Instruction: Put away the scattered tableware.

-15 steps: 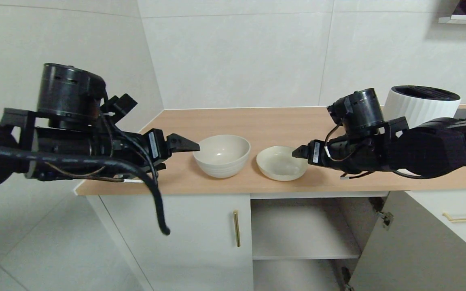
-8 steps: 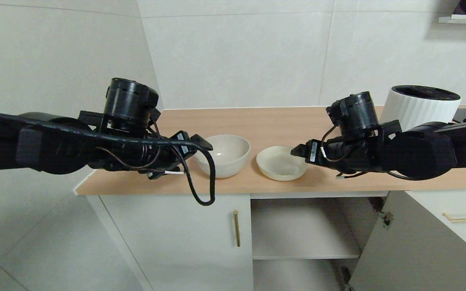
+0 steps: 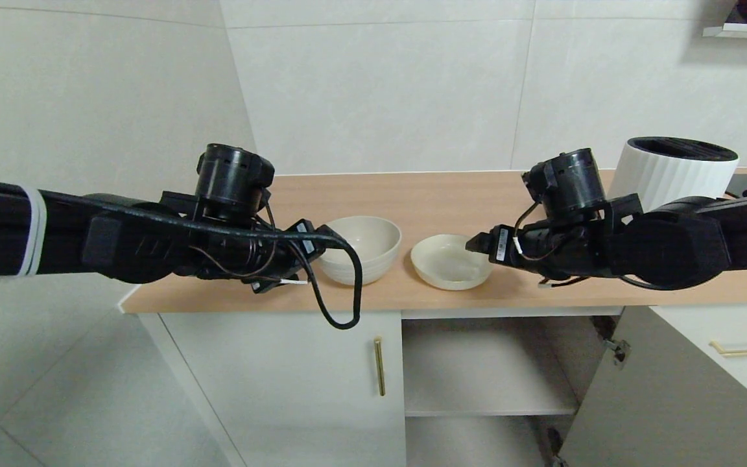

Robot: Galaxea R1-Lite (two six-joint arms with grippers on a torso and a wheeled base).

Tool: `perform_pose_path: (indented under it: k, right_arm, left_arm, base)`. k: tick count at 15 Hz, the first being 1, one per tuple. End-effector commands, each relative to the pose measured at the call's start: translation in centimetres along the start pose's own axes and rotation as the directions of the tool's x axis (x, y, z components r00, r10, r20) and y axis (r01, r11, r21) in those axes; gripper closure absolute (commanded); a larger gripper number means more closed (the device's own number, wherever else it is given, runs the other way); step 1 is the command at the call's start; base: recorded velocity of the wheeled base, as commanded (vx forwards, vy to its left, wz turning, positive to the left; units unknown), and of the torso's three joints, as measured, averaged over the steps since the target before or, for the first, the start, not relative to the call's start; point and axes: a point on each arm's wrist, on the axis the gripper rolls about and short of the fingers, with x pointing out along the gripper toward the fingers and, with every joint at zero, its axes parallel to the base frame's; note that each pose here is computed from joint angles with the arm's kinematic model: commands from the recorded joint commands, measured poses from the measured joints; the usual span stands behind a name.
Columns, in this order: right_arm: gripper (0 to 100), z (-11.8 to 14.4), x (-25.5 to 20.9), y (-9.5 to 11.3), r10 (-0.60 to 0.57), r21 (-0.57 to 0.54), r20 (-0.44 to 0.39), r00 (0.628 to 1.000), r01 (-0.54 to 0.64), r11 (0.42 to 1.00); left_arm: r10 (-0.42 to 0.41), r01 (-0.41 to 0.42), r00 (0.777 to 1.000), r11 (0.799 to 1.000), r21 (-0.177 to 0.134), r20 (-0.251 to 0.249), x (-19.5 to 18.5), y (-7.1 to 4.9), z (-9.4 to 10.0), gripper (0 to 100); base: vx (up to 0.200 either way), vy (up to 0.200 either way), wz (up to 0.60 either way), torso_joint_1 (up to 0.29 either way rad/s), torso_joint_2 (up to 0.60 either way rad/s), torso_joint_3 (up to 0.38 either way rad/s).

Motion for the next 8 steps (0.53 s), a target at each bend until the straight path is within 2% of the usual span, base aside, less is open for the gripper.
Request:
perform_pose_path:
  k: [1, 8]
  right_arm:
    - [0, 0.04, -0.1, 0.04, 0.002, 0.0, 0.002, 1.0, -0.002, 1.0]
    - [0, 0.04, 0.01, -0.01, -0.001, -0.001, 0.002, 1.0, 0.001, 1.0]
  left_arm:
    - [0.005, -0.005, 1.0, 1.0, -0.001, -0.004, 0.21, 0.12, -0.05, 100]
    - [-0.003, 0.003, 1.0, 1.0, 0.0, 0.003, -0.22, -0.06, 0.03, 100]
  base:
    - [0.0, 0.0, 0.0, 0.0, 0.0, 0.0]
    - [0.0, 0.0, 0.0, 0.0, 0.0, 0.0]
